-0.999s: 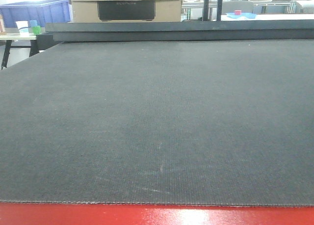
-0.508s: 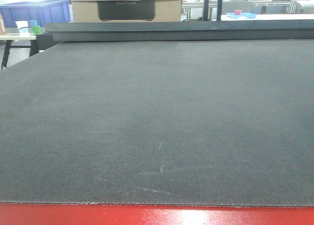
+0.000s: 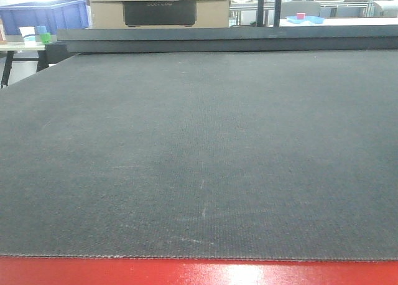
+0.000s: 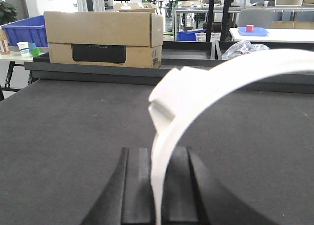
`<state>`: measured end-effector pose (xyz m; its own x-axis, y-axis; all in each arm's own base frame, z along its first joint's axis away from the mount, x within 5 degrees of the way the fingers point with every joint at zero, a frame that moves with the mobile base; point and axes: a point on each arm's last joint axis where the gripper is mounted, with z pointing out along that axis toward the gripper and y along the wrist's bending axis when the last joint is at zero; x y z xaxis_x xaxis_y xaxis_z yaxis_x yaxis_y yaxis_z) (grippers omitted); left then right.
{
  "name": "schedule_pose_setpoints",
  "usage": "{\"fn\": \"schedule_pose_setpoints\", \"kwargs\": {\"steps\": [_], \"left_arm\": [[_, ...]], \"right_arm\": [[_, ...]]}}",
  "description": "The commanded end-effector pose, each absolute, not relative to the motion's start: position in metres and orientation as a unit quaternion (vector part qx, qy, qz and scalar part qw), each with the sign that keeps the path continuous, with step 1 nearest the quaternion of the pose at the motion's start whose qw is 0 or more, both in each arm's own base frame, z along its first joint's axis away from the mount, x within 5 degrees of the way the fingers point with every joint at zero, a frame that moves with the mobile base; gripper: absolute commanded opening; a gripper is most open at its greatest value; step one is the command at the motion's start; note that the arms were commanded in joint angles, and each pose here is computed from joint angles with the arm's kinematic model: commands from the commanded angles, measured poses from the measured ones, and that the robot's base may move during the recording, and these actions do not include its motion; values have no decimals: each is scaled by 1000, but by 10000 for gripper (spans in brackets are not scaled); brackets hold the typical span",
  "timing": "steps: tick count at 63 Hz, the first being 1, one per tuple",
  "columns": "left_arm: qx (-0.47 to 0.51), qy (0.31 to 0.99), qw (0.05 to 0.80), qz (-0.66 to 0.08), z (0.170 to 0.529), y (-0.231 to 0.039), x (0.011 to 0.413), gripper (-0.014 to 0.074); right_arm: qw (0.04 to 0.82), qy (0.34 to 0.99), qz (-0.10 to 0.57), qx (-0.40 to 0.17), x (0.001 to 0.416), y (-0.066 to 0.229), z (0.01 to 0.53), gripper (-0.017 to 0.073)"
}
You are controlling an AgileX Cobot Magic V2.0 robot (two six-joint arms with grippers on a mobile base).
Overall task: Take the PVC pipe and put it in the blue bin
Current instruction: 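Drive the base away from the table holding both clamps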
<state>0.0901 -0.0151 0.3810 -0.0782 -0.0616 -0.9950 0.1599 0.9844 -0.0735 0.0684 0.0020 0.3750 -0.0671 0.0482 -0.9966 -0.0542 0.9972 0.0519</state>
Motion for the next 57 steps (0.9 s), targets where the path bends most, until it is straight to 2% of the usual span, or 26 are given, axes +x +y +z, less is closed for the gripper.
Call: {"fn": "schedule_pose_setpoints", "kwargs": {"steps": [1,57], "left_arm": [[34,716,692,-84,385,-15,89,-111],[34,716,692,-84,385,-15,89,-111]], "right_arm": [[696,718,30,-9,67,2,378,-154],[696,718,30,-9,67,2,378,-154]]}}
